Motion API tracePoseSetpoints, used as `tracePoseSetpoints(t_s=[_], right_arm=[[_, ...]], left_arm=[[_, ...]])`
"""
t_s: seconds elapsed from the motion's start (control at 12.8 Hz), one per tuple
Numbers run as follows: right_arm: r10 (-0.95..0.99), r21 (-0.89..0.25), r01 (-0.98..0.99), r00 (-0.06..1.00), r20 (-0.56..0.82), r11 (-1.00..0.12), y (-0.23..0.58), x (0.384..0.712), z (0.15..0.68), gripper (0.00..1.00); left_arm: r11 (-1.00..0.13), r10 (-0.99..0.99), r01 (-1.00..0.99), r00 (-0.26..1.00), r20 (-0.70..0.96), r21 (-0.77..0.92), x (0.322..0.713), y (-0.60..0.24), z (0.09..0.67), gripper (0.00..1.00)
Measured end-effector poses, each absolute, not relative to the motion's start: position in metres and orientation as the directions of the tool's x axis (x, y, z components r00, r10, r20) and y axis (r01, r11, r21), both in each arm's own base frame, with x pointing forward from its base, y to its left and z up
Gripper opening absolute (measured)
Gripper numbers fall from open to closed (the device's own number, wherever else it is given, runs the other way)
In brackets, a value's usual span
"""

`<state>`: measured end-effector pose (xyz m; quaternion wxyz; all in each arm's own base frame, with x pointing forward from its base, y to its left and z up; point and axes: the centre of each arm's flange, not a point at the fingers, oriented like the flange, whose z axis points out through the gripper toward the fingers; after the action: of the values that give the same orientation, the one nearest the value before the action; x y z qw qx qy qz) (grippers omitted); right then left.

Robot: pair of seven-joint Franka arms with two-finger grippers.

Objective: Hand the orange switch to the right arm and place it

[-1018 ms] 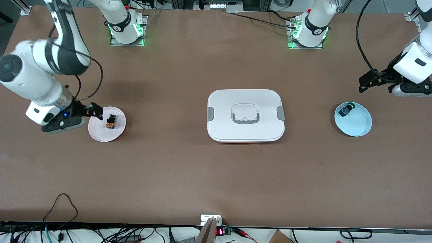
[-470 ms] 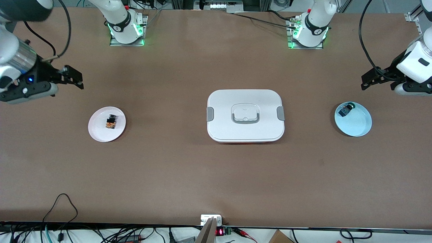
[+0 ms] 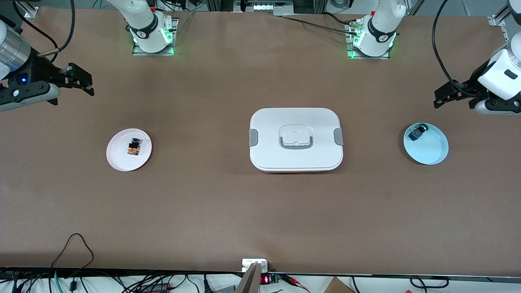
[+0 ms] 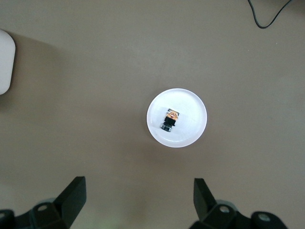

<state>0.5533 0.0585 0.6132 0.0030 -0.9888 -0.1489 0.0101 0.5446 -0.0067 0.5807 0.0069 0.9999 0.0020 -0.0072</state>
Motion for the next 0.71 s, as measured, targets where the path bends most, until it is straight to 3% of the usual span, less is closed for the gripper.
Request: tracePoseSetpoints(t_s=[0.71], right_arm=[[0.269,0.029,0.270,0.963,-0.032,-0.962,0.0571,0.5577,0.6079,1.00]], left_arm=[[-1.000,0.002,0.003,1.000,-0.024,0.017,0.5456,-0.0080,0.5790,1.00]])
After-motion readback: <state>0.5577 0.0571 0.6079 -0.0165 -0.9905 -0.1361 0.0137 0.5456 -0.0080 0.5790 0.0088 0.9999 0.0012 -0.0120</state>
